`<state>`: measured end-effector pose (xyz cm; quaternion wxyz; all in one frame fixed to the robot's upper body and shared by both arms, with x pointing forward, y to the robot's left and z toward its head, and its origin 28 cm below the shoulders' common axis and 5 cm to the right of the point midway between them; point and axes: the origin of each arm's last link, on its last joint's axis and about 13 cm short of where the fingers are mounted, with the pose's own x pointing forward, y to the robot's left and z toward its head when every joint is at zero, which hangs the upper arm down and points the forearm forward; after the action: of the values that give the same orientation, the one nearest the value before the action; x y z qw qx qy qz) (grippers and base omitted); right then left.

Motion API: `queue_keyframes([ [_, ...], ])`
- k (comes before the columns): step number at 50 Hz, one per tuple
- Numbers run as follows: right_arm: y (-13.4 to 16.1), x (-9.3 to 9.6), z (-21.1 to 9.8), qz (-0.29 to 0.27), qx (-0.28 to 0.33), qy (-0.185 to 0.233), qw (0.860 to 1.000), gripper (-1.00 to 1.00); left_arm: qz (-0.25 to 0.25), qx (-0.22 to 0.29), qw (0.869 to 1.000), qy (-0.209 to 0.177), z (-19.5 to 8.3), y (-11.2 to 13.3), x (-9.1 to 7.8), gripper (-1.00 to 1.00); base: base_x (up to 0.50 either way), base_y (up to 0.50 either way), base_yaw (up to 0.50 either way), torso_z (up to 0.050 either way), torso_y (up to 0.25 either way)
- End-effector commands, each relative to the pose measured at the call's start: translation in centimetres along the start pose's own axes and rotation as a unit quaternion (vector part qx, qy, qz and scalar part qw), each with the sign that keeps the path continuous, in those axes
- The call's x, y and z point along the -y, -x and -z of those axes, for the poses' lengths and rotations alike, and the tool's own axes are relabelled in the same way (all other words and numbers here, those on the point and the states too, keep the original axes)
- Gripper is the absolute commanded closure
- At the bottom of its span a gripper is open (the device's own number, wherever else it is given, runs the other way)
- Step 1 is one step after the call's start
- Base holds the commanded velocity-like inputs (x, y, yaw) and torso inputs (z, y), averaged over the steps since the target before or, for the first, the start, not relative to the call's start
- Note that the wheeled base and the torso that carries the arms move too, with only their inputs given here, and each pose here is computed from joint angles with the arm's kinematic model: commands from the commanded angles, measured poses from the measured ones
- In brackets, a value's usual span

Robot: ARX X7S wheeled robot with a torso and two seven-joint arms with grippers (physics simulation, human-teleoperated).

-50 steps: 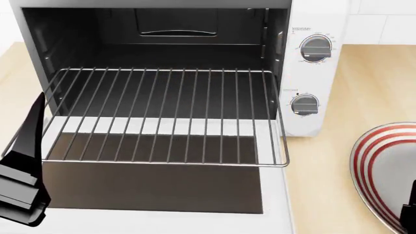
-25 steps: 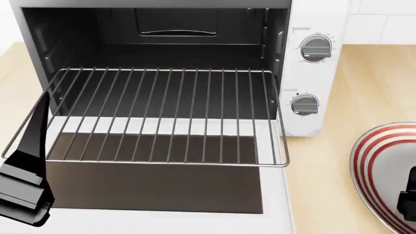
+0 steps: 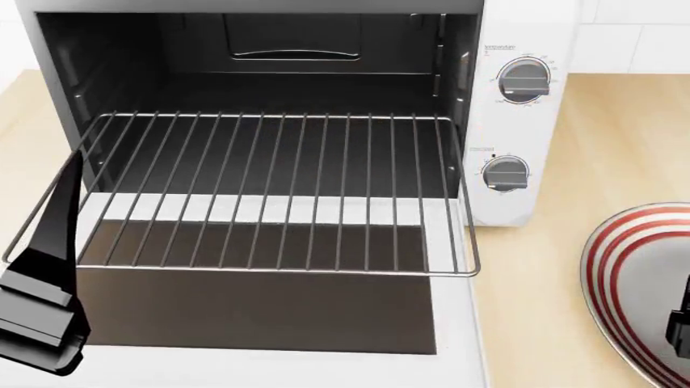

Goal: Pick the bread from the rack and place it on the plate on the counter.

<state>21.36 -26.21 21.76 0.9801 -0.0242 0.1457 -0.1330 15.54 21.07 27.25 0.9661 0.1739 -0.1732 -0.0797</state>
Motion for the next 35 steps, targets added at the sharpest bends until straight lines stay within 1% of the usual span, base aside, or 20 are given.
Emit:
queue_keyframes([
  [1, -0.4, 0.5, 0.3, 0.009, -0.002, 0.001, 1.000, 1.00, 0.000, -0.001, 1.000, -0.001, 0.0, 0.0, 0.0, -1.00, 0.00, 0.00, 0.00, 0.000, 0.000],
  [9, -0.5, 0.6, 0.2, 0.013, -0.003, 0.001, 1.000, 1.00, 0.000, -0.001, 1.000, -0.001, 0.0, 0.1, 0.1, -1.00, 0.00, 0.00, 0.00, 0.000, 0.000],
  [13, -0.5, 0.5, 0.1, 0.019, -0.002, 0.011, 1.000, 1.00, 0.000, -0.001, 1.000, -0.001, -0.1, 0.2, 0.0, -1.00, 0.00, 0.00, 0.00, 0.000, 0.000],
  [14, -0.5, 0.4, 0.0, 0.018, 0.001, 0.010, 1.000, -1.00, -0.001, 0.000, 1.000, -0.001, -0.1, 0.3, 0.0, -1.00, 0.00, 0.00, 0.00, 0.000, 0.000],
  [20, 0.0, 0.6, 0.2, 0.024, 0.007, 0.012, 1.000, -1.00, -0.004, -0.001, 1.000, -0.002, -0.3, 0.5, -0.2, -1.00, 0.00, 0.00, 0.00, 0.000, 0.000],
  [25, 0.4, 0.7, -0.3, 0.027, 0.017, 0.012, 0.999, -1.00, -0.007, 0.004, 1.000, -0.005, -0.8, 0.6, -0.3, -1.00, 0.00, 0.00, 0.00, 0.000, 0.003],
  [35, 1.7, -0.2, -2.1, 0.015, 0.061, 0.029, 0.998, -1.00, -0.006, 0.004, 1.000, -0.005, -0.8, 0.4, -0.3, -1.00, 0.00, 0.00, 0.00, 0.000, 0.000],
])
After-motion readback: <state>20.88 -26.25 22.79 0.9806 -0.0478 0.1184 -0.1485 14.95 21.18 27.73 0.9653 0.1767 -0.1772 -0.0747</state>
